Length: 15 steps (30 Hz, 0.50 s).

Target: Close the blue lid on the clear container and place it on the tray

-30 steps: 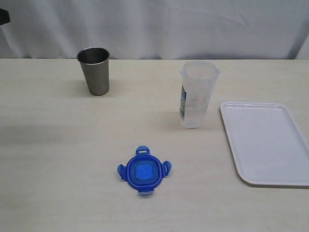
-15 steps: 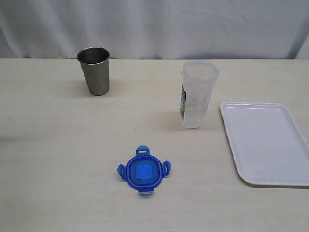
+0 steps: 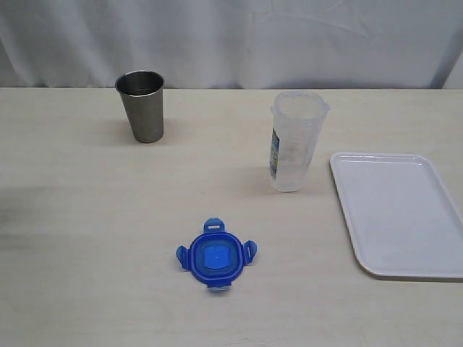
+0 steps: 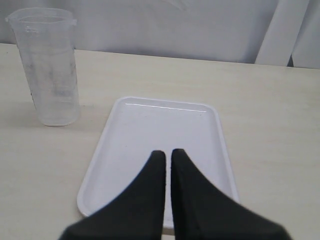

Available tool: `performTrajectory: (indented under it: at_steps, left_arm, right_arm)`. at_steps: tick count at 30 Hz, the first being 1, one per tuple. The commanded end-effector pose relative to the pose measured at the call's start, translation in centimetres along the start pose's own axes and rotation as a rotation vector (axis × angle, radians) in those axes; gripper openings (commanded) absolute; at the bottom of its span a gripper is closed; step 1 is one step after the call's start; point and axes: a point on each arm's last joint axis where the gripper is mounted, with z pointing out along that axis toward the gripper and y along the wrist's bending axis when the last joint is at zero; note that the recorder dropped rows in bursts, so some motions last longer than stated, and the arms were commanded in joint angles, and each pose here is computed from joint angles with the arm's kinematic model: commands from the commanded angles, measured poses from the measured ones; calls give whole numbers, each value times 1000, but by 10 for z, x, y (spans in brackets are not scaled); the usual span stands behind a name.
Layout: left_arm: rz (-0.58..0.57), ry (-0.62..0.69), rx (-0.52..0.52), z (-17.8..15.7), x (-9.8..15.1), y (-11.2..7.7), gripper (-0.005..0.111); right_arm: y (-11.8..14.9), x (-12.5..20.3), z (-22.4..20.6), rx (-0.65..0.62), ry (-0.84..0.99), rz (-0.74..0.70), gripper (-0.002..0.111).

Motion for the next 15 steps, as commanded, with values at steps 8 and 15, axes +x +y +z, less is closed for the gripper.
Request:
performTrajectory:
  at_steps: [8,15]
  left_arm:
    - [194,-107,383,-20,1,-94,99]
    - [163,-127,433,-26,0,-107,99]
  right_arm:
    - [0,1,0,9,-4,-4,4]
    - [0,1,0,9,-4,-4,4]
